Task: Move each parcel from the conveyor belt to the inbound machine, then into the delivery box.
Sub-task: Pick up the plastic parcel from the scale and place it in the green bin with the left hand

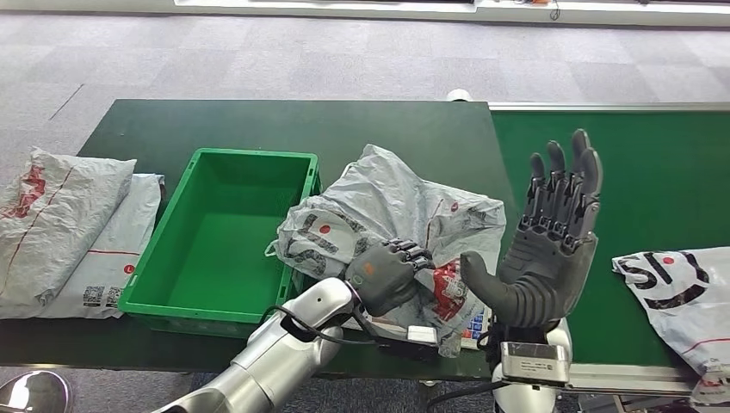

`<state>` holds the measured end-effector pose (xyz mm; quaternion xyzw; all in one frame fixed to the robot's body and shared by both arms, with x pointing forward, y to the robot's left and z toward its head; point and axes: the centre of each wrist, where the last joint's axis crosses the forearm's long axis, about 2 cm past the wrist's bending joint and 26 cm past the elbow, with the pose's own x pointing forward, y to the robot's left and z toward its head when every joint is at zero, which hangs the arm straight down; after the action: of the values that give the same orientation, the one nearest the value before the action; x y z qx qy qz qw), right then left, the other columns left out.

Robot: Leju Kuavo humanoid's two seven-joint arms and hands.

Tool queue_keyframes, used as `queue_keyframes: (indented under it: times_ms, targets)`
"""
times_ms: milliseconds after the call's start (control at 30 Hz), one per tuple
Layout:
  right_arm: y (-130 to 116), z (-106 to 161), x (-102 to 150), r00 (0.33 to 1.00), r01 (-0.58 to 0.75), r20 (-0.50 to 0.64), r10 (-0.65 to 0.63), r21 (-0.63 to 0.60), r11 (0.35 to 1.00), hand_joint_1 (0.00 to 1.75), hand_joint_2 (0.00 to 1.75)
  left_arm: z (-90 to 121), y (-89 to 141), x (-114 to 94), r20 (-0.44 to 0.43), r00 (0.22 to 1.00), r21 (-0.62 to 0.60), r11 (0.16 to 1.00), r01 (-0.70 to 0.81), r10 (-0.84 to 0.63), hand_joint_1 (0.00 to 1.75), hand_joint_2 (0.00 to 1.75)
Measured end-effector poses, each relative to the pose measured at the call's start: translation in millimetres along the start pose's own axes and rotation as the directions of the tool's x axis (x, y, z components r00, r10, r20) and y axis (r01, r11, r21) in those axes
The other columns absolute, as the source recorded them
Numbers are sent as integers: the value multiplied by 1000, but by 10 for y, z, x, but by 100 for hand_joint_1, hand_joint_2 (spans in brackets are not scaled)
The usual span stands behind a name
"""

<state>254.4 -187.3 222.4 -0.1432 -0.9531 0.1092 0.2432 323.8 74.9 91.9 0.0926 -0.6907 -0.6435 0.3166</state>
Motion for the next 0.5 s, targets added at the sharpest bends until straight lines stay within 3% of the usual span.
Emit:
queue_keyframes:
  times_ms: [200,367,500]
  targets:
    - [-56,113,-19,999,-25,-40,24,-22,999,0,175,-2,284,-17,-13,999,285,958,38,-36,175,175]
    - [-108,242,-35,996,-49,-76,46,-38,998,0,175,137,624,-121,-98,992,499,859,115,-76,175,175]
    - [-136,310,-41,994,-62,-95,57,-45,997,0,175,285,816,-214,-158,983,586,793,168,-92,175,175]
